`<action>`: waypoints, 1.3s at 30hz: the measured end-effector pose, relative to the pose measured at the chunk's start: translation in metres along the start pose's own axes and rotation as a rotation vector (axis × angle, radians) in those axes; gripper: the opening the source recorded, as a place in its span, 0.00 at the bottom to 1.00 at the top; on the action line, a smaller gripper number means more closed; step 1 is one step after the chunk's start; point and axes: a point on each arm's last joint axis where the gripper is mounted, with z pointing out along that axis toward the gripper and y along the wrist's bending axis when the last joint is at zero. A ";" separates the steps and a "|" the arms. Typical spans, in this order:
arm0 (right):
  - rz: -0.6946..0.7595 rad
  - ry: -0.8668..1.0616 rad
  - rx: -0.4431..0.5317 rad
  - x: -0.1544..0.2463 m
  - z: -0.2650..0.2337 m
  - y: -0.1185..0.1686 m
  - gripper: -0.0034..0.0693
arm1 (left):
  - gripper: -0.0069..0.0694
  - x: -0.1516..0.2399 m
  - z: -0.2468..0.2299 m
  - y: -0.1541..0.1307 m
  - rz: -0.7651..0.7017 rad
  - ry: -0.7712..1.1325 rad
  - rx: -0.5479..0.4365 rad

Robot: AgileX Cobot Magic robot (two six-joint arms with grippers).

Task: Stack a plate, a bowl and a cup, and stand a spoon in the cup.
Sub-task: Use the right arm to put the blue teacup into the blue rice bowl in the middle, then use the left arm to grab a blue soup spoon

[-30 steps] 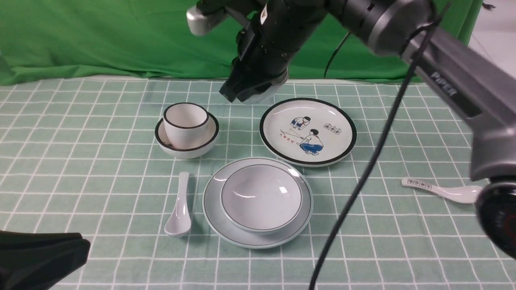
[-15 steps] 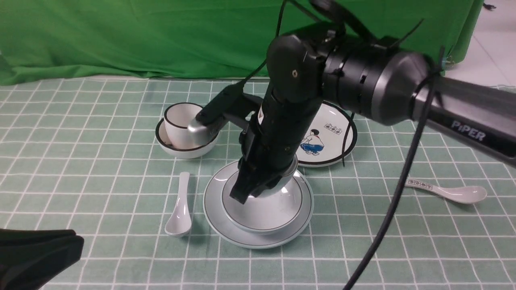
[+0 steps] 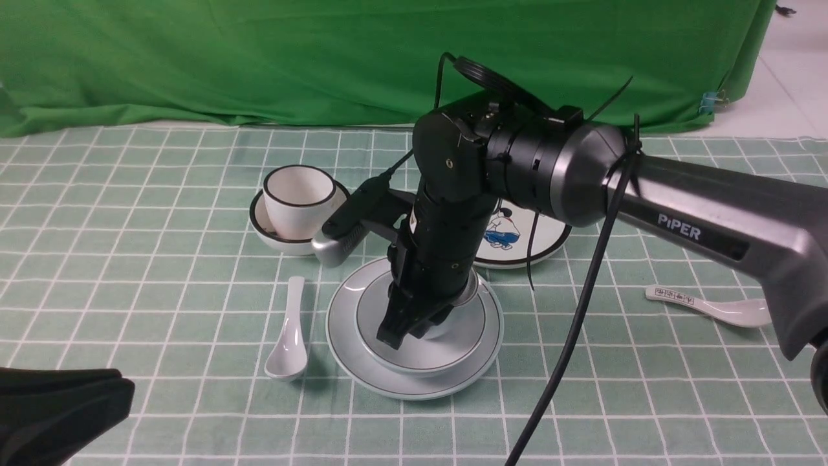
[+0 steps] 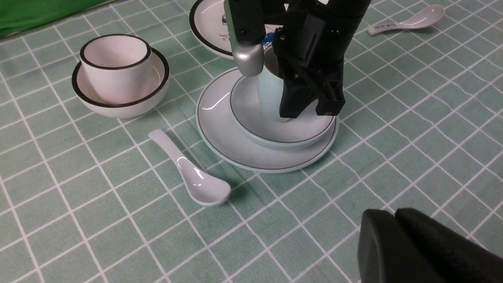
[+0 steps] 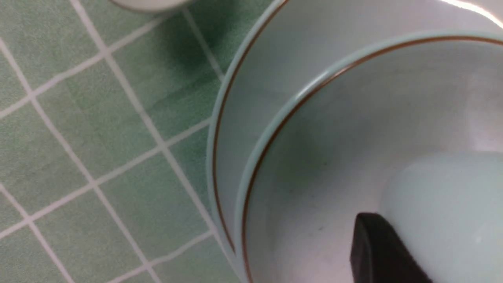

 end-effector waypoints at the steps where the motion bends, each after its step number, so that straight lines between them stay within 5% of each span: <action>1: 0.001 0.000 0.000 0.000 0.000 0.000 0.17 | 0.11 0.000 0.000 0.000 0.000 0.000 0.000; 9: 0.012 0.002 -0.005 0.000 0.000 0.000 0.21 | 0.11 0.000 0.000 0.000 0.000 0.000 0.000; 24: 0.075 0.010 -0.018 0.000 -0.003 0.001 0.58 | 0.11 0.000 0.000 0.000 -0.001 0.000 0.000; 29: 0.078 -0.050 0.000 -0.007 -0.045 0.003 0.68 | 0.11 0.000 0.001 0.000 -0.007 -0.001 0.007; 34: 0.067 -0.091 0.011 -0.001 -0.094 0.009 0.65 | 0.11 -0.002 0.007 0.002 -0.045 0.026 0.019; 39: 0.051 -0.122 0.077 0.020 -0.138 0.016 0.40 | 0.11 -0.003 0.025 0.004 -0.138 0.117 0.097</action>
